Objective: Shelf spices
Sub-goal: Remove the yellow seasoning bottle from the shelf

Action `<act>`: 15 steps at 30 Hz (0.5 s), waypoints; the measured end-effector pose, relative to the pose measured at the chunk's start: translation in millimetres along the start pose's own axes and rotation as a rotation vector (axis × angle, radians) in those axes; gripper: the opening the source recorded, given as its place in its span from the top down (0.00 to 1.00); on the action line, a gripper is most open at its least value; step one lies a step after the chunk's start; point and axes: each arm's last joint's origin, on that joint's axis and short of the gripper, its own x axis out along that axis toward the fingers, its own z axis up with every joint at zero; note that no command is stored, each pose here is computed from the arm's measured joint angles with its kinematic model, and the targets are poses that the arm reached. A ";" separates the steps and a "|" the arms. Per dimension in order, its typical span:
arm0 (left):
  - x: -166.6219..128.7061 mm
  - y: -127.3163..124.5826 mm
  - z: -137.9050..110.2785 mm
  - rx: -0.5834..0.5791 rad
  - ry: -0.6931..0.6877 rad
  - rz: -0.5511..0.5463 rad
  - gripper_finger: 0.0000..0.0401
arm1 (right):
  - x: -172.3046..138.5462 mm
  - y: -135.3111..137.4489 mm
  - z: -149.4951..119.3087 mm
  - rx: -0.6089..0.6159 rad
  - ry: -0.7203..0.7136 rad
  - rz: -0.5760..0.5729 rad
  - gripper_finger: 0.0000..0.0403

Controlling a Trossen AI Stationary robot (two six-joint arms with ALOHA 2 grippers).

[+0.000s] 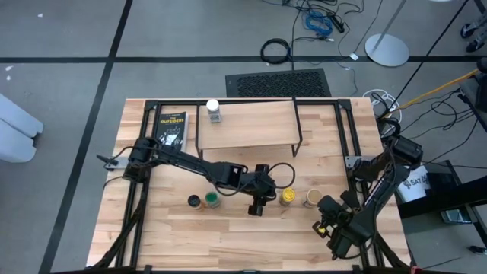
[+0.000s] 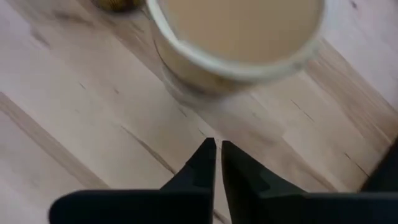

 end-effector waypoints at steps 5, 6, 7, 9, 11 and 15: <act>-0.2 -5.1 0.5 -0.046 -0.005 -0.070 0.52 | 3.1 4.7 8.3 -0.010 -0.017 0.019 1.00; -0.3 -6.7 0.6 -0.044 -0.005 -0.074 0.52 | 3.7 5.4 9.9 -0.014 -0.023 0.022 1.00; -0.4 -7.6 0.9 -0.043 -0.008 -0.075 0.52 | 4.3 6.6 11.7 -0.018 -0.034 0.029 1.00; -0.4 -8.8 2.1 -0.041 -0.019 -0.077 0.52 | 5.8 9.3 15.7 -0.022 -0.048 0.045 1.00; -0.5 -8.9 3.3 -0.042 -0.032 -0.076 0.52 | 7.2 10.8 19.6 -0.027 -0.050 0.047 1.00; -0.6 -7.7 4.5 -0.044 -0.043 -0.060 0.52 | 9.6 15.3 26.0 -0.041 -0.061 0.072 1.00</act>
